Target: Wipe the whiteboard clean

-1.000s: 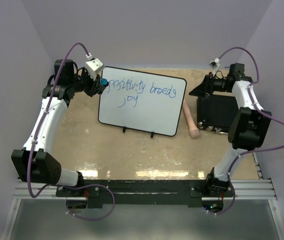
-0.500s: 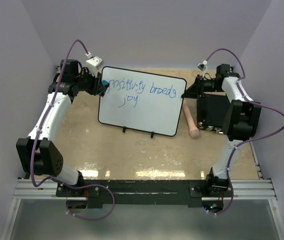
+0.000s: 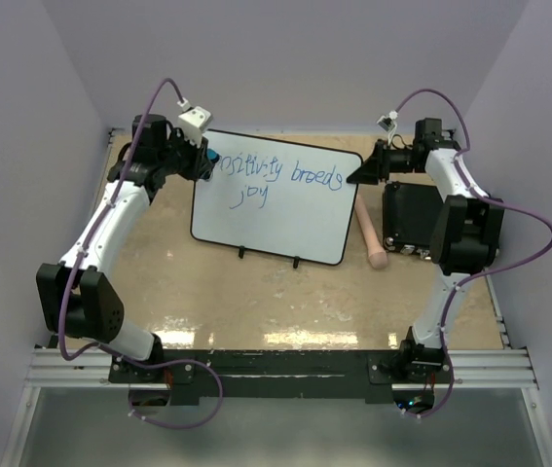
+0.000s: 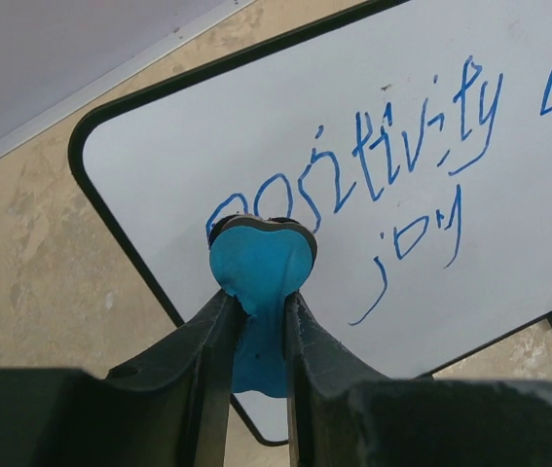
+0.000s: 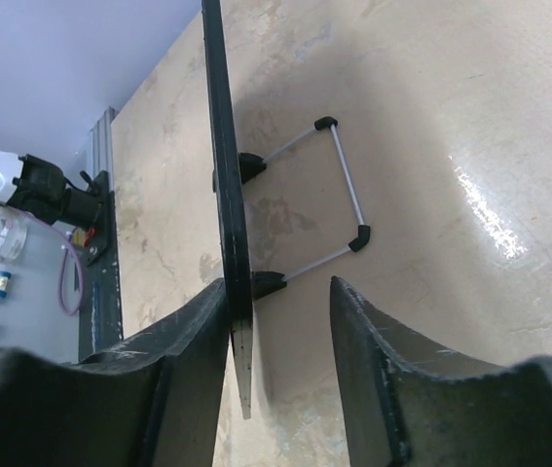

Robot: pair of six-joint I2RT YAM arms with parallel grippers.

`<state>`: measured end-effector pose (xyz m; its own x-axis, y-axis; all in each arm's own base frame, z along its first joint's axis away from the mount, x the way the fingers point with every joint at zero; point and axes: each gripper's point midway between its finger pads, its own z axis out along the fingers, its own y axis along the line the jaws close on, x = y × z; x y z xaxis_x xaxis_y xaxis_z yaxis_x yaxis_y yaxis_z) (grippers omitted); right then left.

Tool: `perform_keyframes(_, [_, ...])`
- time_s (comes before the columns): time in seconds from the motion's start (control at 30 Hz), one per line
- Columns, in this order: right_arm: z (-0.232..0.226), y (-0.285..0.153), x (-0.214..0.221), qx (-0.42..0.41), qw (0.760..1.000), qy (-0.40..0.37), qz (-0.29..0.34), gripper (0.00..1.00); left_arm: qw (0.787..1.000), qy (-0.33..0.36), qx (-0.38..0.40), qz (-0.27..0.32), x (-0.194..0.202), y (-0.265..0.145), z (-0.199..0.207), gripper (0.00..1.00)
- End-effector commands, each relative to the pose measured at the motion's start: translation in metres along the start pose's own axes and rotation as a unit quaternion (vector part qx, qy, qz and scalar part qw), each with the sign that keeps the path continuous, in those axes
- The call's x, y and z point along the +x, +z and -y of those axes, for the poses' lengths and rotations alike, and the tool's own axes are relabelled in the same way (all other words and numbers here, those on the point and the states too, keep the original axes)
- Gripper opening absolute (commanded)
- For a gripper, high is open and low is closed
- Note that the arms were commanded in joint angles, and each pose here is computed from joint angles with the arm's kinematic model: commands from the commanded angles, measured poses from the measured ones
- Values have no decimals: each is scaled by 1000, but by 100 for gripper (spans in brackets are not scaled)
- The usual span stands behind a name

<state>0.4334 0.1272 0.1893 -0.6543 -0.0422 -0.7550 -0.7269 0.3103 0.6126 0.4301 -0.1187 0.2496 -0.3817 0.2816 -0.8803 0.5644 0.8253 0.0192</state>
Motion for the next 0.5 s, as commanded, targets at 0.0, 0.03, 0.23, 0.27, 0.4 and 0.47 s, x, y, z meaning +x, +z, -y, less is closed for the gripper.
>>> perform_keyframes(0.0, [-25,-6,-30,-14,999,-40,18,44,998,17,-34,52,-25,13,-3,0])
perform_keyframes(0.03, [-26,-6,-30,-14,999,-41,18,43,998,18,-36,57,-27,15,-4,0])
perform_keyframes(0.23, [-31,-7,-32,-14,999,-41,19,33,995,21,-68,65,-21,26,-11,0])
perform_keyframes(0.27, [-31,-6,-32,-15,999,-40,18,32,995,22,-74,65,-21,27,-13,0])
perform_keyframes(0.4, [-31,-6,-31,-11,999,-38,17,21,995,24,-81,59,-17,33,-17,0])
perform_keyframes(0.47, [-30,-6,-29,-9,999,-33,15,14,995,27,-77,61,-16,35,-17,0])
